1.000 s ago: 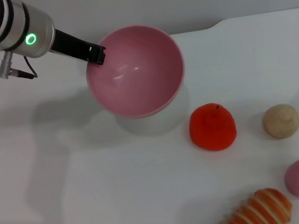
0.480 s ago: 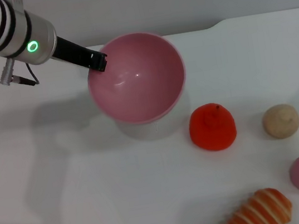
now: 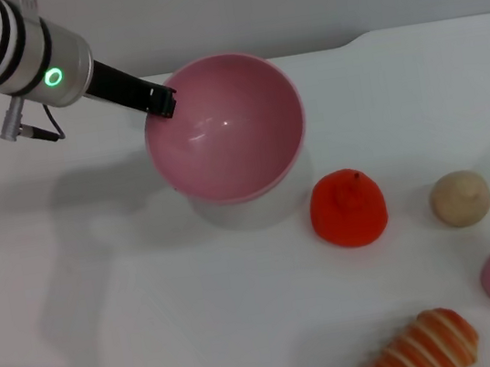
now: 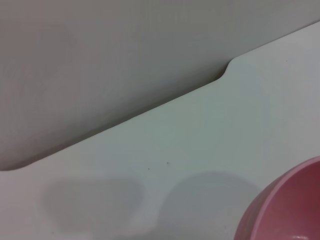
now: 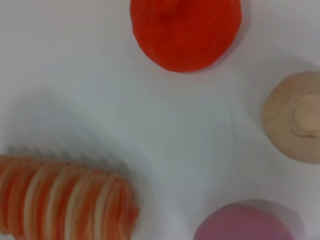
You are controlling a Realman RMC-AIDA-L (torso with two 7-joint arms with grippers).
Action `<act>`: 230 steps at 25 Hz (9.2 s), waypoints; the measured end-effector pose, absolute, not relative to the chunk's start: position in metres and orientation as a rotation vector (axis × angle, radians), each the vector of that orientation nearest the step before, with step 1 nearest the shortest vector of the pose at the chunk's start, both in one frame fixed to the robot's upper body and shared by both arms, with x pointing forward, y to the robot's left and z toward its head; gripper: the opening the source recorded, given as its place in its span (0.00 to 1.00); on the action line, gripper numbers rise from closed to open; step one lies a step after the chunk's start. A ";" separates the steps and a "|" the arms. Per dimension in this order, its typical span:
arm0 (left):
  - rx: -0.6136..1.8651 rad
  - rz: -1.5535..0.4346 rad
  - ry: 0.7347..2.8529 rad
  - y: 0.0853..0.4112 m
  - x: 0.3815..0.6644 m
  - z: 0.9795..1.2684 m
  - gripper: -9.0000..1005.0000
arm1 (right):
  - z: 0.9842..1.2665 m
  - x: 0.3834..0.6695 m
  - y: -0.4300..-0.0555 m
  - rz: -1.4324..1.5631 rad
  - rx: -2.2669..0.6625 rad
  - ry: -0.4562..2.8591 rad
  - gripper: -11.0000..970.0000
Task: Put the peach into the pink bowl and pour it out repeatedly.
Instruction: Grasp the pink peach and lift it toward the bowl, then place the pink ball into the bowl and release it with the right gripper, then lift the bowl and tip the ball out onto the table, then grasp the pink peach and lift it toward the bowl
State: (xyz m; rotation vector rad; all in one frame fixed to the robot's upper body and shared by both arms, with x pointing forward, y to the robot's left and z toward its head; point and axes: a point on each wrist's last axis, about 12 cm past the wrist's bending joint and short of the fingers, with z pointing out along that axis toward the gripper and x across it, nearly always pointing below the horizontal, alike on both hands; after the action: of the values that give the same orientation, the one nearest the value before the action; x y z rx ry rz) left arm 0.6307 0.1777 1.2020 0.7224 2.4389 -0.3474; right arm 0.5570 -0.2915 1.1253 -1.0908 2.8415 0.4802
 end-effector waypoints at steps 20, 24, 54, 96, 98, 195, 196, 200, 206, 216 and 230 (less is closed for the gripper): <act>0.733 -0.343 2.441 0.179 0.630 1.200 0.06 | 1.157 0.556 -0.297 0.591 -1.044 2.654 0.09; 0.750 -0.338 2.437 0.179 0.630 1.199 0.06 | 1.192 0.554 -0.305 0.621 -0.978 2.484 0.05; 0.797 -0.407 2.415 0.160 0.629 1.195 0.06 | 1.249 0.595 -0.231 0.827 -1.007 1.835 0.14; 0.914 -0.449 1.991 0.102 0.638 1.189 0.06 | 1.153 0.485 -0.393 0.723 -0.251 1.252 0.68; 0.858 -0.403 1.813 0.086 0.630 1.176 0.07 | 1.155 0.475 -0.397 0.737 -0.245 1.199 0.68; 0.676 -0.178 2.305 0.203 0.689 1.225 0.07 | 1.131 0.607 -0.178 0.925 -1.121 2.159 0.58; 0.677 -0.179 2.307 0.203 0.688 1.225 0.07 | 1.127 0.608 -0.174 0.914 -1.118 2.163 0.58; 0.683 -0.182 2.314 0.203 0.687 1.223 0.07 | 1.119 0.611 -0.166 0.868 -1.107 2.164 0.58; 0.686 -0.188 2.312 0.202 0.685 1.222 0.07 | 1.108 0.614 -0.158 0.806 -1.066 2.164 0.57; 0.697 -0.171 2.294 0.203 0.687 1.225 0.07 | 1.092 0.614 -0.138 0.743 -1.055 2.148 0.56; 0.744 -0.147 2.284 0.201 0.685 1.221 0.07 | 1.075 0.609 -0.119 0.661 -1.039 2.131 0.55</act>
State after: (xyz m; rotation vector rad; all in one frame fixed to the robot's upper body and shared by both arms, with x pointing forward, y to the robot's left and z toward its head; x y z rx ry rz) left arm 0.6847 0.2012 1.2209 0.7443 2.2838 -0.1470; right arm 0.6085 -0.1187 1.0746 -1.0394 2.1310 0.6614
